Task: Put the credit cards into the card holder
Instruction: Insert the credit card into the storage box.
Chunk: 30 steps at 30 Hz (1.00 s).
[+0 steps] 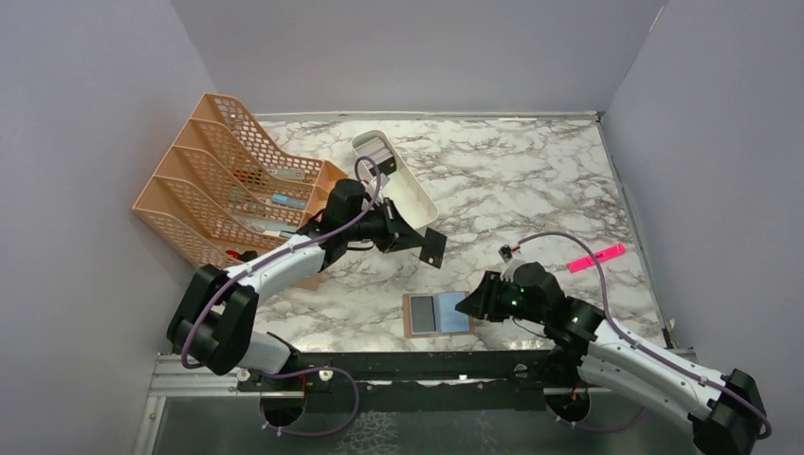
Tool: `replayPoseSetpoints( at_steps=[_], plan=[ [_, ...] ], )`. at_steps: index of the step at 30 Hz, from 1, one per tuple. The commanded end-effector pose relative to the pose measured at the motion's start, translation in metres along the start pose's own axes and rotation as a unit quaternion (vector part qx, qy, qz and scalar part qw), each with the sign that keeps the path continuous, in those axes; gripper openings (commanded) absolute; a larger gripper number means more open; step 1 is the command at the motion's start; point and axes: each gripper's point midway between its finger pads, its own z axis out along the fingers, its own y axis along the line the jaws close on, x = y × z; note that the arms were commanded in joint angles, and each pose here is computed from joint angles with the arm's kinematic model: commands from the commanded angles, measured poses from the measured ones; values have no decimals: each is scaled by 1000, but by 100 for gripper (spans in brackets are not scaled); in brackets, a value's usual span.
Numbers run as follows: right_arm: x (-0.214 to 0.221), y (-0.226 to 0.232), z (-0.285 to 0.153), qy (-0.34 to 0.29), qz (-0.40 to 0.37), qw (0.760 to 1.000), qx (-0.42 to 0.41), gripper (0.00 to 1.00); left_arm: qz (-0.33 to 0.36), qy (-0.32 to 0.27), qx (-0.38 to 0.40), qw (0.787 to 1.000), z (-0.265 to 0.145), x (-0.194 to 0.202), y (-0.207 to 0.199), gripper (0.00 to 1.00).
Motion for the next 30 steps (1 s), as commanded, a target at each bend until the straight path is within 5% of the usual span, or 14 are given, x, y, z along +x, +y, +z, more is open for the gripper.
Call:
replayPoseSetpoints(
  at_steps=[1, 13, 30],
  plan=[
    [3, 7, 0, 0, 16, 1000, -24, 39, -13, 14, 92, 996, -23, 16, -43, 0],
    [1, -5, 6, -13, 30, 999, 3, 38, -105, -32, 55, 992, -45, 62, 16, 0],
    [14, -56, 15, 37, -5, 989, 144, 34, -88, -83, -21, 992, -15, 94, 71, 0]
  ],
)
